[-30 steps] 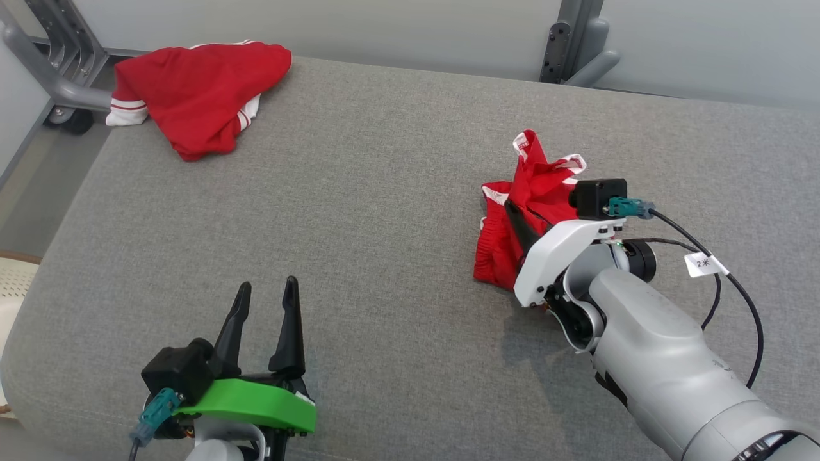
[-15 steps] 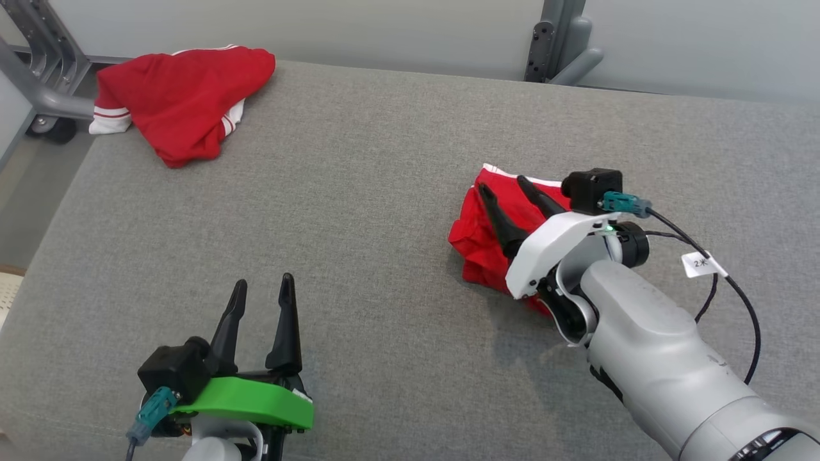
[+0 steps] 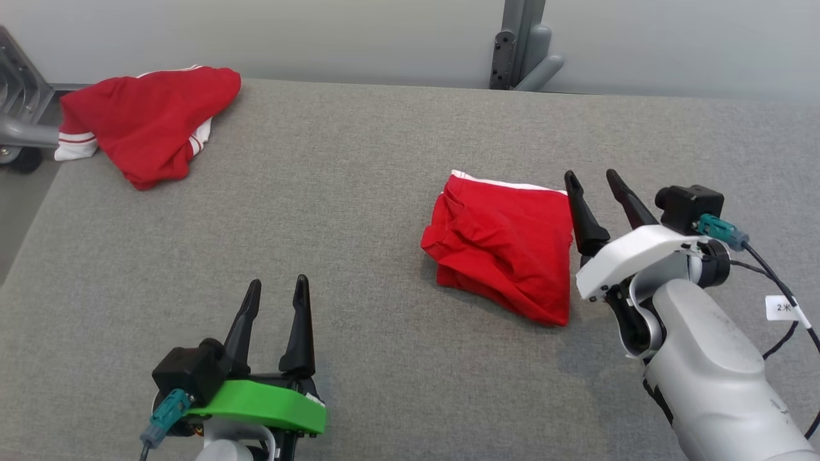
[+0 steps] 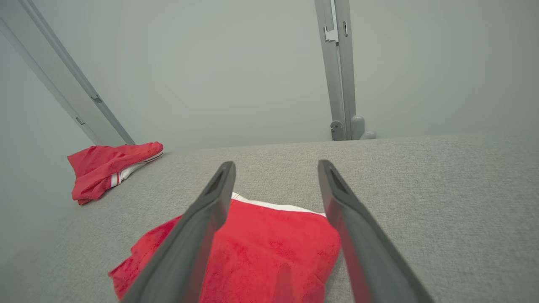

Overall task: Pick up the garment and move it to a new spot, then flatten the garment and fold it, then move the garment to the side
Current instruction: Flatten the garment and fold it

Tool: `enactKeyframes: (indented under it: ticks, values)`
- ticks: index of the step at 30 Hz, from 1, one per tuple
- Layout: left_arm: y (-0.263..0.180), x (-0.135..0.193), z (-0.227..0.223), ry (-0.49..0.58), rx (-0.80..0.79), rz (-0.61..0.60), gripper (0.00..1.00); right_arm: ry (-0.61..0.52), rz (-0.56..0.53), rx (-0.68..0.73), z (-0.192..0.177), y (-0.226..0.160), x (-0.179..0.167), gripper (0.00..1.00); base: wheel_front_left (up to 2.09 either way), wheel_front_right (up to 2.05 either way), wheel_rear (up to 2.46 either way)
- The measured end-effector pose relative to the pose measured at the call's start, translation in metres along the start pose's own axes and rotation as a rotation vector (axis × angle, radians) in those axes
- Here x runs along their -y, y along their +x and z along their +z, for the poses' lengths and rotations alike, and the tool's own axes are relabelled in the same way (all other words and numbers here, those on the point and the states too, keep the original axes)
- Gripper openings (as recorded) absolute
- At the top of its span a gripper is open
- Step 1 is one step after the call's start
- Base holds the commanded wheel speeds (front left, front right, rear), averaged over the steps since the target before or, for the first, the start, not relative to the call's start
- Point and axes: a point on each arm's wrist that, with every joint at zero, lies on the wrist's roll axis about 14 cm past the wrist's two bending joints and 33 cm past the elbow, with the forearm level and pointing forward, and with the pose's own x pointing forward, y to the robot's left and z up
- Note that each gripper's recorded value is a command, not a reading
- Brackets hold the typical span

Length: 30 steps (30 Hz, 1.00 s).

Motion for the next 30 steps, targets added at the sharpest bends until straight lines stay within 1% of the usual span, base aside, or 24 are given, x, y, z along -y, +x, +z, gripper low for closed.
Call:
enactKeyframes:
  ticks: [5,6,7,8,10,17,18,21,27,30]
  values:
    - [0.002,0.008,-0.003,-0.003,-0.008,-0.024,1.0,-0.019,-0.041,0.015,-0.004,-0.017,0.011,1.0,0.0,0.0,0.0]
    - [0.002,0.009,-0.004,-0.004,-0.01,-0.026,1.0,-0.017,-0.044,0.01,-0.007,-0.019,0.011,0.88,0.0,0.0,0.0]
    - [0.003,0.009,-0.005,-0.005,-0.013,-0.027,1.0,-0.017,-0.045,0.002,-0.011,-0.02,0.01,0.5,0.0,0.0,0.0]
    - [0.002,0.009,-0.006,-0.005,-0.015,-0.027,1.0,-0.018,-0.046,-0.004,-0.014,-0.021,0.009,0.37,0.0,0.0,0.0]
    - [0.002,0.009,-0.007,-0.004,-0.018,-0.025,1.0,-0.032,-0.04,-0.017,-0.019,-0.02,0.008,0.01,0.0,0.0,0.0]
    - [-0.003,-0.006,-0.006,0.001,-0.018,0.021,1.0,-0.061,-0.002,-0.099,-0.048,-0.009,-0.006,0.0,0.0,0.0,0.0]
    - [-0.005,-0.011,-0.005,0.001,-0.013,0.038,1.0,-0.083,0.018,-0.128,-0.056,-0.003,-0.011,0.0,0.0,0.0,0.0]
    - [-0.007,-0.019,-0.002,0.003,-0.005,0.064,1.0,-0.102,0.053,-0.177,-0.071,0.006,-0.022,0.0,0.0,0.0,0.0]
    - [-0.015,-0.035,0.002,0.005,0.006,0.121,1.0,-0.123,0.159,-0.242,-0.093,0.025,-0.059,0.0,0.0,0.0,0.0]
    - [-0.019,-0.043,0.004,0.009,0.01,0.148,1.0,-0.125,0.214,-0.294,-0.113,0.022,-0.078,0.0,0.0,0.0,0.0]
